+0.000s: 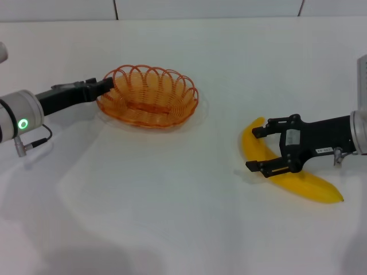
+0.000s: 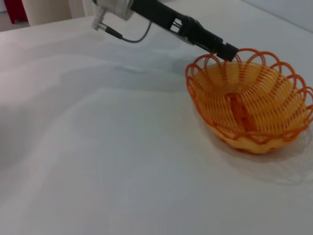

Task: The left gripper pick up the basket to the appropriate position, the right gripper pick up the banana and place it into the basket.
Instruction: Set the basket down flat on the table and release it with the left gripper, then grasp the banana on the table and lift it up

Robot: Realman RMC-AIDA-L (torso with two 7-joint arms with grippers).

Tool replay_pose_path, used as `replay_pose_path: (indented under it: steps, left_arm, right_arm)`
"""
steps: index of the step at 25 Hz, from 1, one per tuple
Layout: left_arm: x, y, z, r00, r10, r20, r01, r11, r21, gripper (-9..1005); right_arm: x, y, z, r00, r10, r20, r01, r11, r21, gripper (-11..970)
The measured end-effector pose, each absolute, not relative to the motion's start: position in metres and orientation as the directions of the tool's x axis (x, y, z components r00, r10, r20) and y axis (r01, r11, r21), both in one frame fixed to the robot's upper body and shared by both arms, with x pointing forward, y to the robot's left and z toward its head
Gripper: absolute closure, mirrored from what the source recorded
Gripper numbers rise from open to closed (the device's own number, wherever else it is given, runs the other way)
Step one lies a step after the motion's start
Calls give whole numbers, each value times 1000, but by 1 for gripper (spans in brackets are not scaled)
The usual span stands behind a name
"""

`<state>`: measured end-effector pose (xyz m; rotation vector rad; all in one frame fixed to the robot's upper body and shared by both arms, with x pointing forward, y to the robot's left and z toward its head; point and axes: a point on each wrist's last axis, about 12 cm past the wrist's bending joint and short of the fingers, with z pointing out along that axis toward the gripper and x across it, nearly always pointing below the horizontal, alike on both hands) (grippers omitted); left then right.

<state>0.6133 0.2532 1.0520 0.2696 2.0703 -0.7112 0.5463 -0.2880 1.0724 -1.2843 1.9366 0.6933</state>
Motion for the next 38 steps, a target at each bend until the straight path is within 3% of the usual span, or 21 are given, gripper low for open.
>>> replay_pose_path:
  steps: [15, 28, 38]
  left_arm:
    - [600, 285, 1059, -429, 12, -903, 511, 828, -232, 519]
    - [558, 306, 1062, -215, 74, -974, 659, 747, -89, 518]
    - [526, 316, 1045, -258, 144, -955, 708, 701, -86, 518]
  right_arm:
    - [551, -281, 1070, -263, -538, -801, -914, 404, 29, 127]
    - [552, -279, 1072, -257, -532, -807, -915, 403, 25, 126]
    - [558, -276, 1083, -236, -530, -815, -915, 403, 2, 127]
